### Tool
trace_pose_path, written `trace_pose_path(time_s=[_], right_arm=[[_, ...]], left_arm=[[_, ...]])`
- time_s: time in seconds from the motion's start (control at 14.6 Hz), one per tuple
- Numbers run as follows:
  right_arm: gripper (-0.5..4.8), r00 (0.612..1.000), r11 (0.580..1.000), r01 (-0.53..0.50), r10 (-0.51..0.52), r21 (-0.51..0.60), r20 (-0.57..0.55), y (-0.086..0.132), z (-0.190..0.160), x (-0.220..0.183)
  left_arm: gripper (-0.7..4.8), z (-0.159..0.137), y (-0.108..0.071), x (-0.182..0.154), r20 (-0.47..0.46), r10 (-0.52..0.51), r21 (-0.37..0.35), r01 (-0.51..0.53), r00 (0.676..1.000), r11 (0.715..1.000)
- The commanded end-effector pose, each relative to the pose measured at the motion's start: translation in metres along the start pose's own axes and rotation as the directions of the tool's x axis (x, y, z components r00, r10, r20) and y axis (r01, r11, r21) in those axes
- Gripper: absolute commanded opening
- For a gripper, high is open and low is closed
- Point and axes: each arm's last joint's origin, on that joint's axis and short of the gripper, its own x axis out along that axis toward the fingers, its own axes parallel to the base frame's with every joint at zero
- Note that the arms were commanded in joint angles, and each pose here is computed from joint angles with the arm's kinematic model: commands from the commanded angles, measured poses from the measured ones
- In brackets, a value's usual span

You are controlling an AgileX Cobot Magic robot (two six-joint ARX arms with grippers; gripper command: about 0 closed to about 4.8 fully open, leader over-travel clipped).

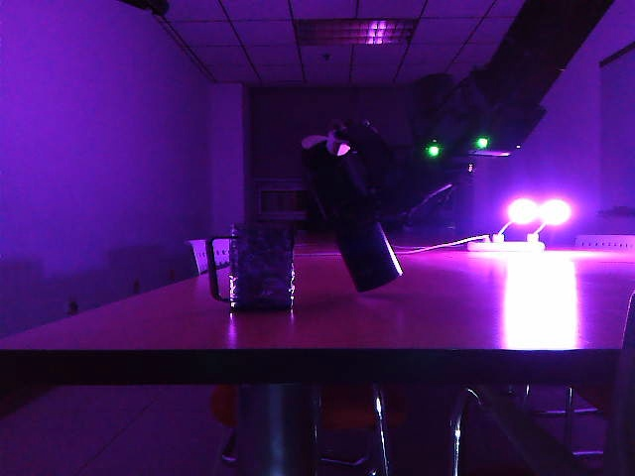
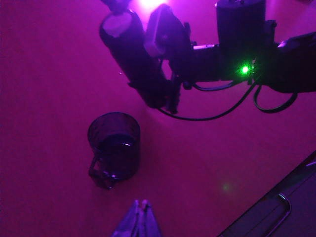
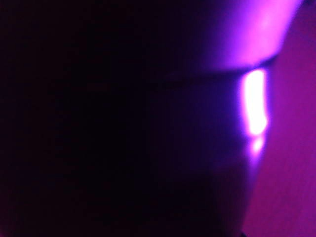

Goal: Pick up the black thermos cup, pour some water from it into the cup, and then put the thermos cup back on the table.

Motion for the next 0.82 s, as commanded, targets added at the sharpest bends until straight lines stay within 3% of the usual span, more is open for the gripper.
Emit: trace_pose_path(time_s=[0.07, 0.34, 0.55, 0.82], right_arm=[[1.62, 0.991, 0.995, 0.043, -0.032, -0.085, 0.126, -0.005, 0.023, -0.005], [1.62, 0.987, 0.982, -0.034, 0.062, -0.188, 0.149, -0.004, 0.036, -0.014], [1.62, 0.994, 0.967, 0.006, 0.022, -0.253, 0.109, -0.004, 0.036, -0.015], [1.62, 0.999, 0.913, 0.027, -0.009, -0.407, 0.044, 0.008, 0.035, -0.011]], left_arm=[[-0.05, 0.003, 0.000, -0.002, 0.026, -0.004, 0.009, 0.004, 1.000, 1.000], [-0.05, 0.003, 0.000, -0.002, 0.027, -0.004, 0.010, 0.004, 1.000, 1.000], [-0.06, 0.003, 0.000, -0.002, 0.028, -0.004, 0.009, 0.004, 1.000, 1.000], [-0.06, 0.003, 0.000, -0.002, 0.028, -0.004, 0.010, 0.004, 1.000, 1.000]])
